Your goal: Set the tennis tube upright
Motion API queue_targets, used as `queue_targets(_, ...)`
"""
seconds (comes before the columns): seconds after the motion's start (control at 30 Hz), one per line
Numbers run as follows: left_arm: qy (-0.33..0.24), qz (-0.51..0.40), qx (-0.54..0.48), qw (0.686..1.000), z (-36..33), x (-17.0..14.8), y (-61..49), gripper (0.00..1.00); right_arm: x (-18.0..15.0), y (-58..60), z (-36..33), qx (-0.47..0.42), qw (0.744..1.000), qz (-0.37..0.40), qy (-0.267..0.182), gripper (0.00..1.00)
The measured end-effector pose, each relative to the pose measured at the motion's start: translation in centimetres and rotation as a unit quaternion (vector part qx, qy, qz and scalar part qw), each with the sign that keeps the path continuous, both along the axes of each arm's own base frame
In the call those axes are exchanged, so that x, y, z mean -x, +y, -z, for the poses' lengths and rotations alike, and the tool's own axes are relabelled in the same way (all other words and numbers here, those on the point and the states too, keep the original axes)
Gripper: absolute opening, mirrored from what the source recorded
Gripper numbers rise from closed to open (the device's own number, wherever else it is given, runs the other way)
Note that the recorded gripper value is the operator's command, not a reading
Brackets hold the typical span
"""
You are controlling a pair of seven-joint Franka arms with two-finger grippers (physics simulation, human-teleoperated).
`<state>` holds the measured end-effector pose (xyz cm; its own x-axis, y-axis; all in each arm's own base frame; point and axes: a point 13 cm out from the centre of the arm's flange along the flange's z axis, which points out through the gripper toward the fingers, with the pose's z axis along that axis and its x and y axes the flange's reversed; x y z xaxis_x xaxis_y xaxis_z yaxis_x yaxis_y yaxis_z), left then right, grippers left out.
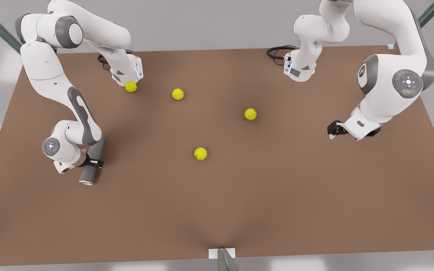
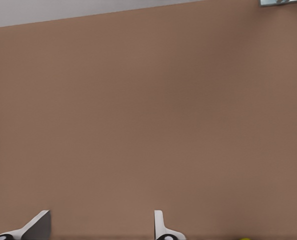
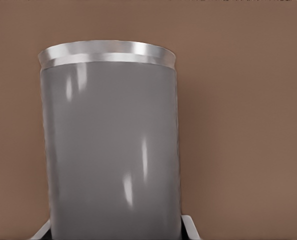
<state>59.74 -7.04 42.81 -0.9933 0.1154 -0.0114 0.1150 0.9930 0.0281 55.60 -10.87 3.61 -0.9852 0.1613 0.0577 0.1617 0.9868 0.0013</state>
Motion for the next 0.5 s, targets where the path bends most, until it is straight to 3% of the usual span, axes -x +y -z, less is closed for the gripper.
queue_targets(0.1,0.002,-0.001,0.0,1.0,0.2,-0.1,0.0,1.0,0.0,0.0,0.0,0.0,1.0,-0.001,-0.001,0.78)
queue_targets(0.37,0.003,-0.002,0.0,1.0,0.5,-0.1,0.0,1.0,-0.5,0.3,-0.4,0.0,1.0,-0.008,-0.005,0.79)
queue_targets(0.5,0.003,-0.002,0.0,1.0,0.5,-0.1,0.0,1.0,-2.4,1.9,-2.5,-0.001,1.0,-0.025,-0.013,0.79)
